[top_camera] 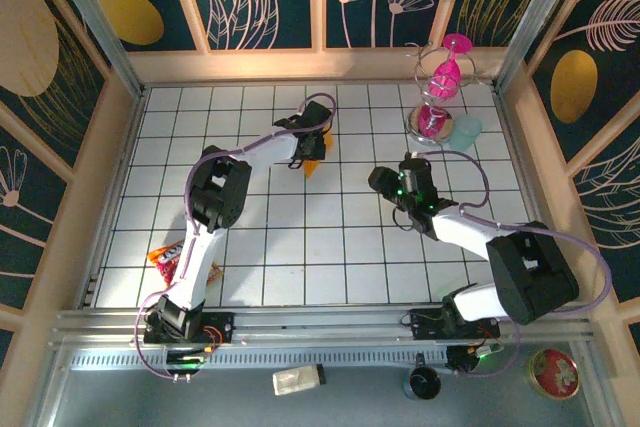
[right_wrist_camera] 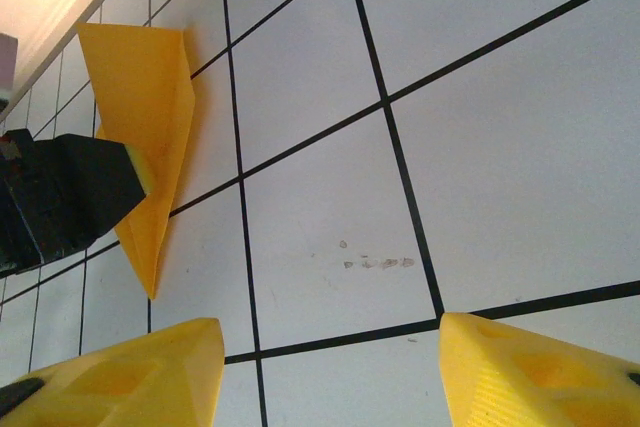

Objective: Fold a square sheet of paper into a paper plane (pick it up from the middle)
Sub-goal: Move the paper plane to the top-center of the table.

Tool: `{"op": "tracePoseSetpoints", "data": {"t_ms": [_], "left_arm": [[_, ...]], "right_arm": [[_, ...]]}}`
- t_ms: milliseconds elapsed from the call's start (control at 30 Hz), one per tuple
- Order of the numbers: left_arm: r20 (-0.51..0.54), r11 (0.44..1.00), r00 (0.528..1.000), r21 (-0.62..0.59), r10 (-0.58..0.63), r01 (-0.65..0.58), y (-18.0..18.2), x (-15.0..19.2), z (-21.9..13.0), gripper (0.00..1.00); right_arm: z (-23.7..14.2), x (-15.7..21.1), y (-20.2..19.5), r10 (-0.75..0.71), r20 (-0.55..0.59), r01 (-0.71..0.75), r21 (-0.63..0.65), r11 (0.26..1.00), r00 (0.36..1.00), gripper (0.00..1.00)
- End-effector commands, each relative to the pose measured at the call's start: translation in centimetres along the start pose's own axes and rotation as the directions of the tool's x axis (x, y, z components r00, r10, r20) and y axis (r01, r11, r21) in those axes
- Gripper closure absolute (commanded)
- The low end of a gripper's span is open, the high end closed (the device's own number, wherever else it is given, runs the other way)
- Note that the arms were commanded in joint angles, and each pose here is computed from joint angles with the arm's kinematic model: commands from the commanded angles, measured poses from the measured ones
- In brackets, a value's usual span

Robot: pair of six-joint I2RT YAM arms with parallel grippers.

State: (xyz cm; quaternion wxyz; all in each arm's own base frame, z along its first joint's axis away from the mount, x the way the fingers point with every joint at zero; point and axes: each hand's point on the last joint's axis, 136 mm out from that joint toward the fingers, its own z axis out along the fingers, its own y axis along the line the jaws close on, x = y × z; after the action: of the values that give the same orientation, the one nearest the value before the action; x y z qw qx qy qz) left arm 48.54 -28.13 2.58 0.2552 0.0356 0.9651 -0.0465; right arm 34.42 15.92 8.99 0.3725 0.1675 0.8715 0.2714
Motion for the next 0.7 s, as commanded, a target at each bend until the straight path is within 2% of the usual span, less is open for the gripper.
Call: {"op": "tracePoseSetpoints", "data": {"t_ms": [0,667], "left_arm": [[-0.047,1.000,0.999,-0.016,-0.006,0.006,0.3,0.8,0.8,0.76],[-0.090,0.984,0.983,-0.092,-0.161,0.153,1.7,3.6,3.5,0.63]], "right_arm": [[-0.4,-0.3,0.1,-0.012,0.008,0.012,-0.020,1.000,1.000,0.41],[-0.1,-0.1,-0.3,-0.005,-0.008,0.005,-0.015,1.000,1.000,0.41]]}}
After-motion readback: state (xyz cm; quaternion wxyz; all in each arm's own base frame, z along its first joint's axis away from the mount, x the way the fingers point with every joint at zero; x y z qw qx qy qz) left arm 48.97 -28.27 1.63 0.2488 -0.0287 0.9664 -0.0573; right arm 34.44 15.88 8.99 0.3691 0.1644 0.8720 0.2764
